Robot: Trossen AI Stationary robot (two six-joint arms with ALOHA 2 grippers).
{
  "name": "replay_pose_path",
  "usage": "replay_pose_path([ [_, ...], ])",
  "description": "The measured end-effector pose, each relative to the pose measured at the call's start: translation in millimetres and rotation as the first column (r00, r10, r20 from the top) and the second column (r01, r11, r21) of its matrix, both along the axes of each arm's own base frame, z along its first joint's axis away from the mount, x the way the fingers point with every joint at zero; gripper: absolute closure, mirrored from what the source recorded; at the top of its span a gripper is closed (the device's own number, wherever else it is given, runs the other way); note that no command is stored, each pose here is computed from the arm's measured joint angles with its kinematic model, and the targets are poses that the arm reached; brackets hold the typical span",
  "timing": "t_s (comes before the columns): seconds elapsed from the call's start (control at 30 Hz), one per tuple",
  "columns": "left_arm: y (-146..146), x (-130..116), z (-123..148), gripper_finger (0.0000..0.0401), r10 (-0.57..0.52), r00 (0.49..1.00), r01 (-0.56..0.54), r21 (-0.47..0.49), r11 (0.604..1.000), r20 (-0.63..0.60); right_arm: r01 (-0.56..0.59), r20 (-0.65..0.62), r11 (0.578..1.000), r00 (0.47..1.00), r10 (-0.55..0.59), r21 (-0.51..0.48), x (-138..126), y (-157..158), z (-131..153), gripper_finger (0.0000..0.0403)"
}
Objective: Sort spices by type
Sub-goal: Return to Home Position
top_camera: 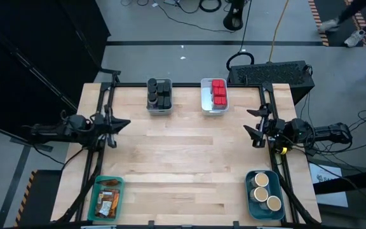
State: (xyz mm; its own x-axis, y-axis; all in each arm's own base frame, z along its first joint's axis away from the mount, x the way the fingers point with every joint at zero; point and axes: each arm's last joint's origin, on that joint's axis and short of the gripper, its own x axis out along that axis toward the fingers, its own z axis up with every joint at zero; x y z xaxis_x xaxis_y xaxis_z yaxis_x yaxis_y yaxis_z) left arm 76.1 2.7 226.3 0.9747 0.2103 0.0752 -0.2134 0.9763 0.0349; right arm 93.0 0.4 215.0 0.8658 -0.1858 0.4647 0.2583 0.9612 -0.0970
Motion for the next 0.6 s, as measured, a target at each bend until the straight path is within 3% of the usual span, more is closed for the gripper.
replay_pose_path([
  [0.6,-2.0,20.4,-54.6,0.0393,-0.024,1.0,0.024,-0.031,0.999,-0.005,0.01,-0.044,1.0,0.999,-0.011,-0.026,1.5,0.2,-3.4,0.0113],
])
